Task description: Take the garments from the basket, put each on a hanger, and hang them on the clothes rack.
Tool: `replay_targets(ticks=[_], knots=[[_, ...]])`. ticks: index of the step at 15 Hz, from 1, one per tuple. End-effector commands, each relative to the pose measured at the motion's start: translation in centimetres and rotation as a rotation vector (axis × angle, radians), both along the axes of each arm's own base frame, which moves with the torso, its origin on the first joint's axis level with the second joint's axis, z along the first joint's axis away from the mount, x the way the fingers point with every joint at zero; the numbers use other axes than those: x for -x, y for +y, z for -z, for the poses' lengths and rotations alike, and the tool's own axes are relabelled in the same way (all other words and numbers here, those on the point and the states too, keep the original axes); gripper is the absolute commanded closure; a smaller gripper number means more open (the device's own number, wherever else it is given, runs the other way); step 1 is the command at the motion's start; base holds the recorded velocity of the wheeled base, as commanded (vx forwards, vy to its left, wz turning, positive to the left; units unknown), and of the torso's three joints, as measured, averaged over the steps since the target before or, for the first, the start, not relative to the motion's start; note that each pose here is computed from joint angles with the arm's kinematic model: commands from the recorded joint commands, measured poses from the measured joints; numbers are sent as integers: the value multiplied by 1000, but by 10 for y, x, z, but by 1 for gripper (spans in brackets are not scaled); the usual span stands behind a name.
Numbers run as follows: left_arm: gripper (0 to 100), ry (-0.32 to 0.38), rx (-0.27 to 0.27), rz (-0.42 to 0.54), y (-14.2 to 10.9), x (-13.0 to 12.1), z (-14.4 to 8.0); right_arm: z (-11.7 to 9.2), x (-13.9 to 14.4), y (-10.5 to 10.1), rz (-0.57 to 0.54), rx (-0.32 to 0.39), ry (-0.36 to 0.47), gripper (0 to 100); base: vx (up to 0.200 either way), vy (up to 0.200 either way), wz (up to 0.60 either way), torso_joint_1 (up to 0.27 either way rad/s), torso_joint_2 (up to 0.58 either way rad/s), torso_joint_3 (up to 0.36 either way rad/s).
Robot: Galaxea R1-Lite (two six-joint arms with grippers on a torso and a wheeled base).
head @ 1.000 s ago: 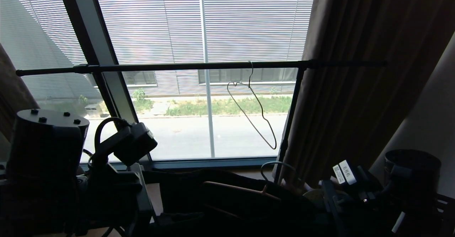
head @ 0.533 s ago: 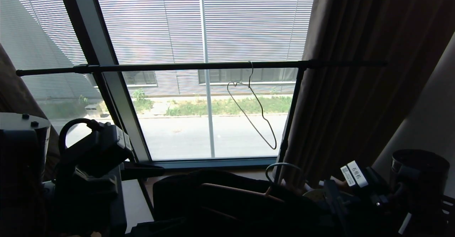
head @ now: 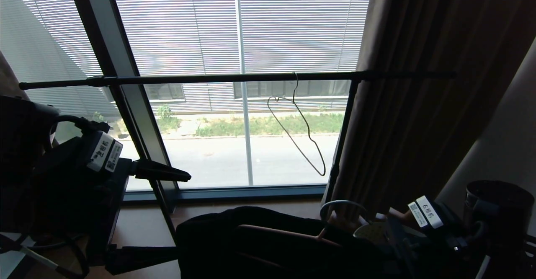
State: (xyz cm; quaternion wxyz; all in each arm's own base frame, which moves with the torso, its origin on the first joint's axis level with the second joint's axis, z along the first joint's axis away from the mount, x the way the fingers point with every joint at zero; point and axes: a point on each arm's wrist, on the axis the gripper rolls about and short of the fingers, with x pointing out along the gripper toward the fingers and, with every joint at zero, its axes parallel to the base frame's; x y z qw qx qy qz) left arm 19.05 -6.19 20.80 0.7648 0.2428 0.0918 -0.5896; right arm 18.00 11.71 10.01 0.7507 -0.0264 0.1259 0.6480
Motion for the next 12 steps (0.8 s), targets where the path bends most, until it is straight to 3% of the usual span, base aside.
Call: replay_targets(ticks=[1,3,12], knots=[[0,73,-2,15,-3,-21,15,0,1,0,-1,1,1,100,0,0,0,0,0,0],[0,141,-16,33,-9,-32,31,0,1,0,-9,-3,1,100,0,0,0,0,0,0],[0,197,-41,114,-32,-35,43,-1,5,-1,-29,-7,-10,100,0,0,0,0,0,0]])
